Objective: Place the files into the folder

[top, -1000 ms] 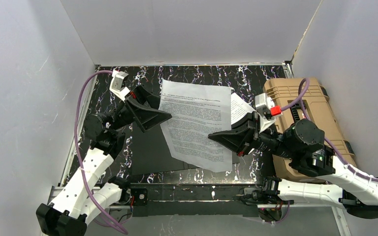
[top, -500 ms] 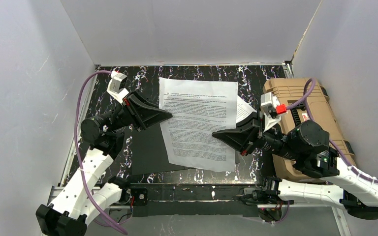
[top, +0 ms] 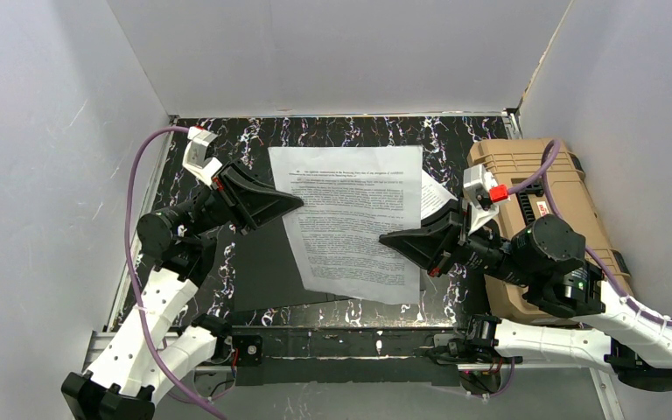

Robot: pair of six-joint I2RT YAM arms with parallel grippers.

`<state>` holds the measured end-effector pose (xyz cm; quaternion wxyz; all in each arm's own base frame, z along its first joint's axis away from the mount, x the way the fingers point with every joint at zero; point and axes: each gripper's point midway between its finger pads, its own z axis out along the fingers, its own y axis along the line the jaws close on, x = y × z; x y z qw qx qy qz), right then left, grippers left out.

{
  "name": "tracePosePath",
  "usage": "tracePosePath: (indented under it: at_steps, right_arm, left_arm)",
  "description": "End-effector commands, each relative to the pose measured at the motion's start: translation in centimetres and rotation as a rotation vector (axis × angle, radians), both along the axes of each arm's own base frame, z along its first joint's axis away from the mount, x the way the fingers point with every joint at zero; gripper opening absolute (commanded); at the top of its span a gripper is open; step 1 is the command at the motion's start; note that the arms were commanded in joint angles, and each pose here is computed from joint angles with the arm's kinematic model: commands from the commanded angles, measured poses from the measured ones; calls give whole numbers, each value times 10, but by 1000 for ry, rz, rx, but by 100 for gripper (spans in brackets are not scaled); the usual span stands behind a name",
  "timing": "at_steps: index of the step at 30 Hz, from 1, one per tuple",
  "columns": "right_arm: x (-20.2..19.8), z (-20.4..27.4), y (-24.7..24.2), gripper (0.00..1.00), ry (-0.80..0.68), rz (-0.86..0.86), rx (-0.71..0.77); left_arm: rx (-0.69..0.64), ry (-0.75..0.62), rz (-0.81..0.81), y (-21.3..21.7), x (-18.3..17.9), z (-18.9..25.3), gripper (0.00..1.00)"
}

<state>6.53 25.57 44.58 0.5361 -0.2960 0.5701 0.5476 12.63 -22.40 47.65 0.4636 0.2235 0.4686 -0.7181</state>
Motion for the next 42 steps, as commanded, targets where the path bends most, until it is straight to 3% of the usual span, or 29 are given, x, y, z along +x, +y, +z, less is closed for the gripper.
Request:
tracePosePath:
  at_steps: [1,13,25,42]
  right_arm:
    - [3,6,-2,1,5,-18,26]
    - [18,-5,-3,1,50,-102,-14]
    - [44,-19,21,1,70,-204,-105]
    - [77,-31,17,1,69,-389,-162]
  left_arm:
    - [-33,-75,24,6,-8,19,0]
    - [-30,-80,157,11,6,6,0]
    - [144,-9,357,13,45,-39,0]
    - [359,19,491,26,58,-66,0]
